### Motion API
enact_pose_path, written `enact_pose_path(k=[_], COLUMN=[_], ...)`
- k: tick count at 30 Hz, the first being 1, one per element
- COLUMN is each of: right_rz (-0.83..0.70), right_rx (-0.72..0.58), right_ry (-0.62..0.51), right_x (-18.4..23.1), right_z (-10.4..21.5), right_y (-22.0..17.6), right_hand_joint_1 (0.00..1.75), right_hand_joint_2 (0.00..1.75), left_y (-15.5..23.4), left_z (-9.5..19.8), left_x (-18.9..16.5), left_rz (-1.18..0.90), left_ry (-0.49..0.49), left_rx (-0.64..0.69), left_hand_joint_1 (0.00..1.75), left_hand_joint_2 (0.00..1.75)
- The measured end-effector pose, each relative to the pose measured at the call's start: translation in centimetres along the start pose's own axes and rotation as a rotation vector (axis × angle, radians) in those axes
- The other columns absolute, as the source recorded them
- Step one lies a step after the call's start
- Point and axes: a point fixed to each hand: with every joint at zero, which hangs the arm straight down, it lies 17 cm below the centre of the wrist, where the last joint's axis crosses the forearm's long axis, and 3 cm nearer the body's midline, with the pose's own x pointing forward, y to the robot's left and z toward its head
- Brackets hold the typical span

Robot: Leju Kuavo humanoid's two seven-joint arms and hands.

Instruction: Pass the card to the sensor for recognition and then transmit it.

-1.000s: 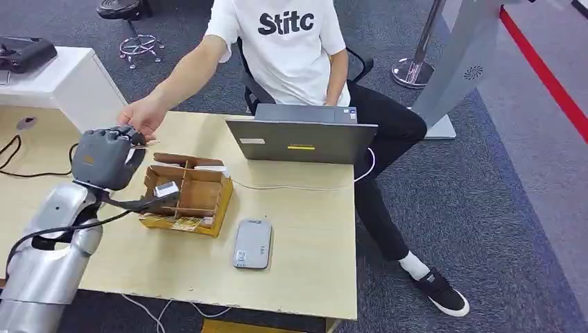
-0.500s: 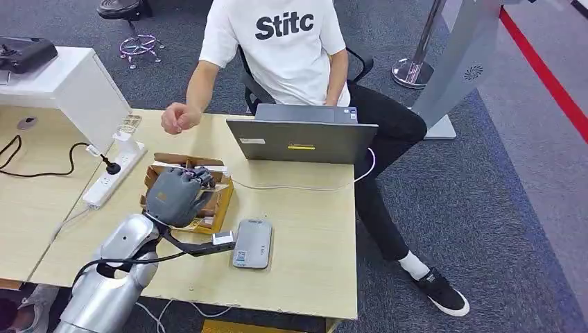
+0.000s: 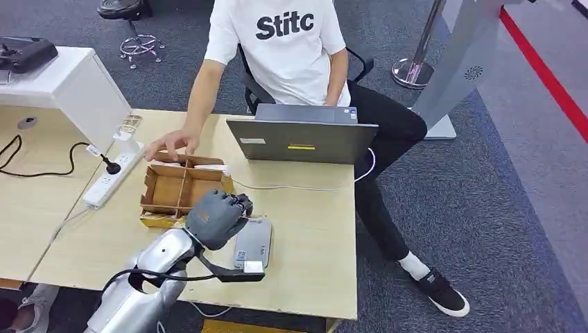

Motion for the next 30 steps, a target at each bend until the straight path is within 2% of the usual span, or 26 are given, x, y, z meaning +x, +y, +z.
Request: enact_pose_path(k=[5,11,30], right_rz=[0.011,0.011,0.011], right_rx=[0.006,0.008,0.008], right_ry=[0.005,0.006,0.007], right_x=[-0.2,-0.3,-0.4], right_z=[0.0,0.0,0.1], right_y=[0.2,0.4,0.4], right_hand_joint_1=[0.00,0.00,0.00], right_hand_joint_2=[1.75,1.75,1.75], left_y=[-3.1,-4.8,-6.2], left_z=[0.7,1.3,1.7], left_x=[0.0,-0.2,0.0], left_rz=[-0.010,-0.007,-0.005], left_ry=[0.013,0.021,0.017], left_rx=[-0.080,-0.121,-0.156], left_hand_joint_1=[1.75,1.75,1.75], left_hand_joint_2=[1.75,1.75,1.75])
